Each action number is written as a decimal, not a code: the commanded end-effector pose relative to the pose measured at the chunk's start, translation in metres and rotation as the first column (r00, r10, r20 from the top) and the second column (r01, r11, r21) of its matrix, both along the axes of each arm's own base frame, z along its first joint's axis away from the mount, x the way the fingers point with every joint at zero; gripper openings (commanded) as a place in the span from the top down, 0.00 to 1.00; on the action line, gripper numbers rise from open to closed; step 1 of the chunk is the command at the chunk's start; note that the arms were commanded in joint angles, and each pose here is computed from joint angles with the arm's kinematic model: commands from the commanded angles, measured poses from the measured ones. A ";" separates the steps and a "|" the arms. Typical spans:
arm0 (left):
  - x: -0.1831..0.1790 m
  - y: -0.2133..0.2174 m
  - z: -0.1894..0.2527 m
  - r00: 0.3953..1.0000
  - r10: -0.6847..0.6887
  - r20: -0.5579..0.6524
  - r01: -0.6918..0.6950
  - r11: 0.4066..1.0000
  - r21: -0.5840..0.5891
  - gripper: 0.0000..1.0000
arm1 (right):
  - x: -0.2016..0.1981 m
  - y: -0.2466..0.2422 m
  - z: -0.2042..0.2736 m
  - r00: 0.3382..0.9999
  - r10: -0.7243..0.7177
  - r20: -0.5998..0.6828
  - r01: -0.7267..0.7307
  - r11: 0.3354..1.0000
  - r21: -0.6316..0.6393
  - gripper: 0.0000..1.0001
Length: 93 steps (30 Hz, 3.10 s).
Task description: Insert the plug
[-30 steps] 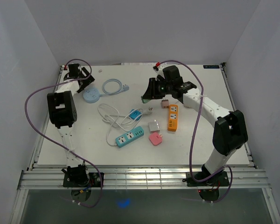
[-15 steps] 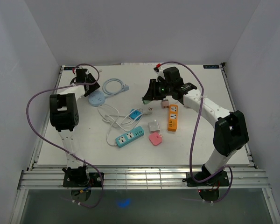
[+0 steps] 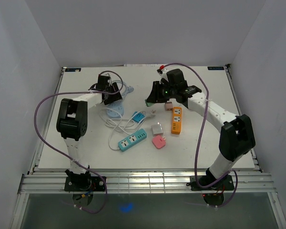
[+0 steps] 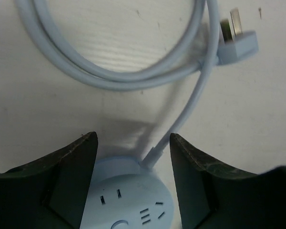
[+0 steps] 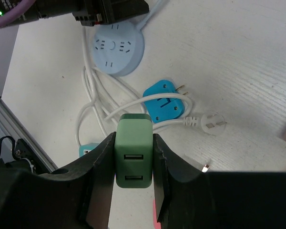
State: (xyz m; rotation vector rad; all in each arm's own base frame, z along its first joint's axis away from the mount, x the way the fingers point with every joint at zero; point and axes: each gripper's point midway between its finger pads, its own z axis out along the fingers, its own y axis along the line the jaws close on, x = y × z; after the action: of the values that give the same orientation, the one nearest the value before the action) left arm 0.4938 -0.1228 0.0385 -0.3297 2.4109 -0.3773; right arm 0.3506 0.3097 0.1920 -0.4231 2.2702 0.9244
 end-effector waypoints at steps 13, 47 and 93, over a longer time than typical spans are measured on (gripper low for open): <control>-0.043 -0.004 0.067 0.999 0.038 0.037 -0.034 0.994 -0.101 0.10 | 0.007 0.033 -0.008 0.993 0.043 0.114 -0.040 0.999 -0.028 0.92; -0.110 0.070 0.056 0.921 0.385 0.061 -0.368 0.910 -0.192 0.02 | 0.043 0.121 -0.073 0.976 0.215 0.034 -0.199 0.944 -0.264 0.92; -0.088 0.057 0.014 0.947 0.320 0.031 -0.305 0.925 -0.227 0.19 | 0.051 0.095 -0.122 0.990 0.141 0.005 -0.120 0.857 -0.501 0.92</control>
State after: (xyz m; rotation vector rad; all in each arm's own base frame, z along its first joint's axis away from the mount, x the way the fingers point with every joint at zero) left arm 0.3975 -0.0535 0.0444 -0.8369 2.2056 -0.4222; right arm 0.3985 0.4355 0.0846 -0.8128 2.3836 0.5756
